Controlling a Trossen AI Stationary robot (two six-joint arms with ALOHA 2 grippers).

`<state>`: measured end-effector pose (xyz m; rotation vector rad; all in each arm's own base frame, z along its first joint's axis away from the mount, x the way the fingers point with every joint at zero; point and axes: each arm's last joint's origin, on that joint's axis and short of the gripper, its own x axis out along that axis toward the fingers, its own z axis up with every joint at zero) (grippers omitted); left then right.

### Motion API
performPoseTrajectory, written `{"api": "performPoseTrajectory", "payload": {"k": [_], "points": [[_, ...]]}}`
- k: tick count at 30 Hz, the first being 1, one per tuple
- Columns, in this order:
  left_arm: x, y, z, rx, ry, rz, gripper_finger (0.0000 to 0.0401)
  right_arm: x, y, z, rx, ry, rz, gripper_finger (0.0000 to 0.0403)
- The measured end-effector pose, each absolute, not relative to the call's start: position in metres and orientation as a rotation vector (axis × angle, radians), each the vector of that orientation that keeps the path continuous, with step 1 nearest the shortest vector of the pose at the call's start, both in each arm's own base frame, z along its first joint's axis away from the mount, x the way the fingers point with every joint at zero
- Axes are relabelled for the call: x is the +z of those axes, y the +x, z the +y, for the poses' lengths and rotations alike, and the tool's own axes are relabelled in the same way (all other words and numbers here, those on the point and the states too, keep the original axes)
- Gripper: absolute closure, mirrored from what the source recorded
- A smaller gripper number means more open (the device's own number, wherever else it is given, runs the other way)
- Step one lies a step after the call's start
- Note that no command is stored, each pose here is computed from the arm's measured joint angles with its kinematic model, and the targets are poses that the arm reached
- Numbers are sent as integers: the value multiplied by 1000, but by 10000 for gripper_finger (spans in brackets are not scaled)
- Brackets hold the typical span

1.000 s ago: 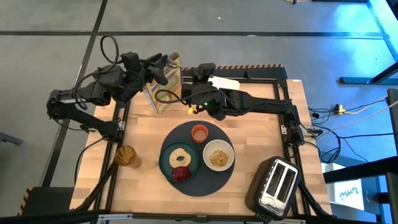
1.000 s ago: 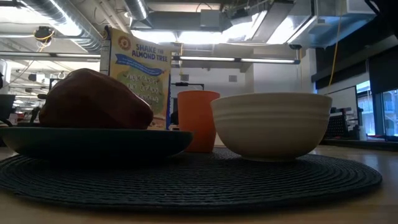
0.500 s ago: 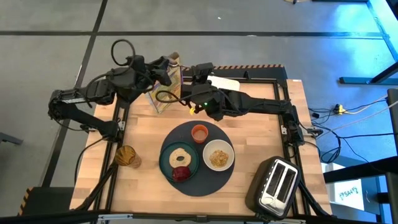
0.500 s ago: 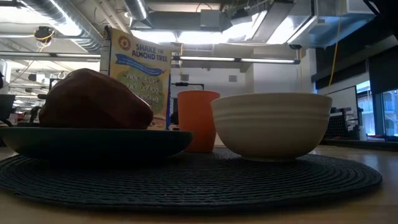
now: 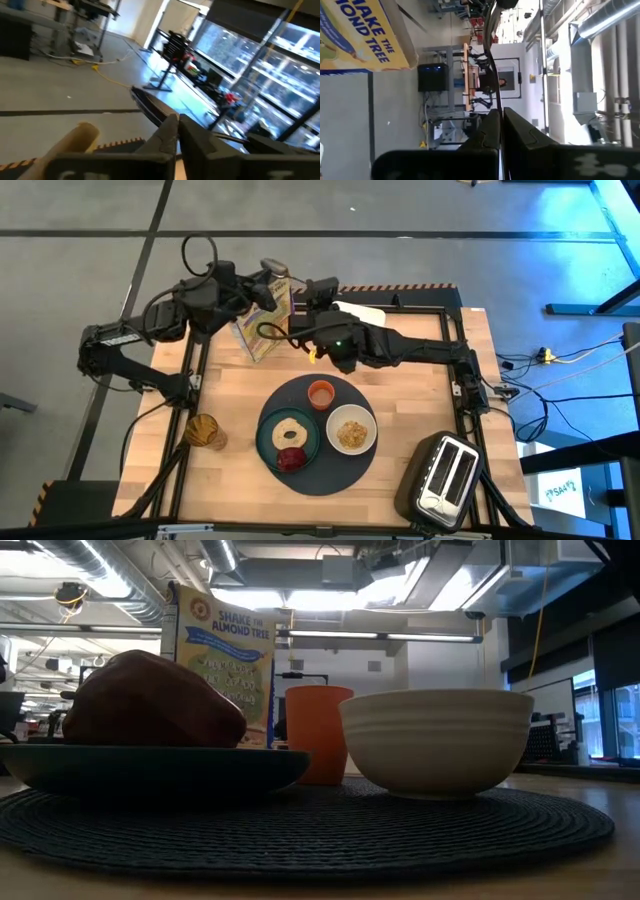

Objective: Arrange a breakfast setting
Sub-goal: Put the black spoon on the black mat

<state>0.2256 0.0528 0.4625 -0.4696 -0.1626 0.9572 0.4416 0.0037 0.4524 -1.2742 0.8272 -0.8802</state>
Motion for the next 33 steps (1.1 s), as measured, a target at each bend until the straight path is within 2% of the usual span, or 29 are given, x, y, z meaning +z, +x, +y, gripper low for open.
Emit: {"api": "performPoseTrajectory", "payload": {"k": [11, 19, 24, 29, 33], "points": [[462, 226, 61, 868, -486, -131, 400, 453, 442, 10, -840, -1322, 821, 403], [462, 224, 66, 959, -533, -190, 396, 453, 442, 11, -820, -1368, 847, 403], [462, 223, 70, 962, -667, -268, 374, 453, 442, 11, -812, -1388, 859, 403], [462, 221, 77, 887, -911, -364, 336, 453, 442, 11, -807, -1406, 873, 403], [462, 220, 85, 841, -984, -366, 308, 453, 442, 10, -805, -1414, 881, 403]]}}
